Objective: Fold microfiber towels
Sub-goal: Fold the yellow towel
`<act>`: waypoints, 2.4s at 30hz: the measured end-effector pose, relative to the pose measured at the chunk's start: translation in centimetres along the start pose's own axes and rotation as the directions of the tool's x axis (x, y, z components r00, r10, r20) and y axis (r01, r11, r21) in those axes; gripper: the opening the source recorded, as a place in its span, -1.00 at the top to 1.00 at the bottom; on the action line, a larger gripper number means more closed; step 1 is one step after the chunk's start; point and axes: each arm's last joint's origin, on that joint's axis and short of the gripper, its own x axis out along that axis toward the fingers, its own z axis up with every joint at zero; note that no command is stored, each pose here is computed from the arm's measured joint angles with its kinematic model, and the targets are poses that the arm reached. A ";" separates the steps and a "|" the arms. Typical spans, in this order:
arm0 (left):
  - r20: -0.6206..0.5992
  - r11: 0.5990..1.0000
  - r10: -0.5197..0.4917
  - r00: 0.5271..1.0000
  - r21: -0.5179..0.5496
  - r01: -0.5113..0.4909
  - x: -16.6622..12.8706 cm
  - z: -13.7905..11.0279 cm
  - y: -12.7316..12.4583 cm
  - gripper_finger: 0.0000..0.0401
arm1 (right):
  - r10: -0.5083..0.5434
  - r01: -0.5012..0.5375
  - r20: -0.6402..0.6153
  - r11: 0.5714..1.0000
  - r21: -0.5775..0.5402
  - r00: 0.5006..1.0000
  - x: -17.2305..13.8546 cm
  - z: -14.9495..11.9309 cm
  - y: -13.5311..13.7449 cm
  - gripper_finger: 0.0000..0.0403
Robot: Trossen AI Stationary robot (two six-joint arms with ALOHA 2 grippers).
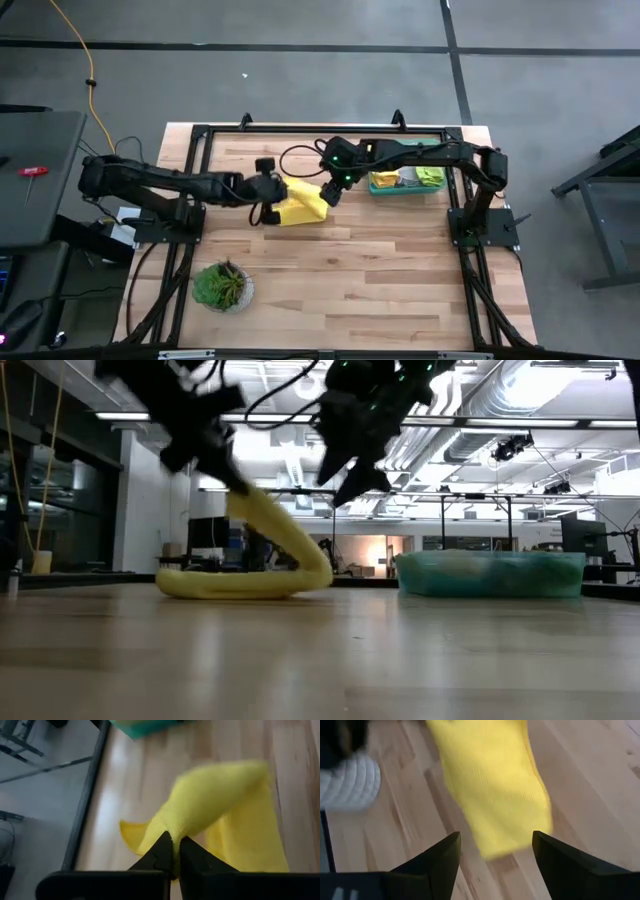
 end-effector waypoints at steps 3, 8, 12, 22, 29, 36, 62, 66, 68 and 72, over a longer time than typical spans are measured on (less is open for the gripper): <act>0.001 0.999 -0.009 1.000 -0.034 0.009 -1.6 2.3 2.5 0.99 | -0.068 0.066 -0.029 0.995 -0.074 0.997 -2.4 -0.8 0.2 -0.18; 0.040 0.978 -0.110 0.993 -0.172 0.116 -4.2 5.7 5.9 0.99 | -0.220 0.220 0.010 0.966 -0.137 0.975 -7.0 -3.1 0.2 -0.18; 0.127 0.956 -0.164 0.978 -0.223 0.190 -5.7 8.9 6.9 0.99 | -0.304 0.309 0.080 0.948 -0.069 0.949 -10.1 -5.7 -0.5 -0.18; 0.387 0.939 -0.223 0.895 -0.162 0.304 -8.4 18.3 8.8 1.00 | -0.310 0.282 0.256 0.949 0.143 0.916 -13.7 -12.1 -2.4 -0.18; 0.497 0.906 -0.220 0.839 -0.216 0.365 -10.5 21.0 11.4 1.00 | -0.193 0.153 0.334 0.978 0.144 0.923 -13.2 -14.8 -3.2 -0.18; 0.232 0.890 -0.288 0.929 -0.293 0.349 -9.4 17.9 11.1 1.00 | -0.159 0.111 0.339 0.981 0.157 0.927 -12.9 -15.7 -3.6 -0.18; -0.133 0.913 -0.097 0.986 -0.407 0.035 1.6 8.2 8.3 1.00 | -0.045 0.002 0.311 0.991 0.135 0.949 -10.8 -14.7 -2.5 -0.18; -0.254 0.867 -0.060 0.965 -0.493 -0.076 3.2 5.5 11.1 1.00 | -0.050 0.012 0.264 0.989 0.145 0.963 -9.4 -14.6 -2.3 -0.18; -0.334 0.850 -0.077 0.939 -0.514 -0.114 3.8 3.6 11.6 1.00 | -0.039 0.004 0.247 0.990 0.139 0.968 -8.6 -14.6 -1.9 -0.18; -0.405 0.809 -0.166 0.899 -0.577 -0.110 5.0 0.6 11.3 1.00 | -0.007 -0.018 0.223 0.994 0.108 0.975 -6.5 -14.3 -0.9 -0.18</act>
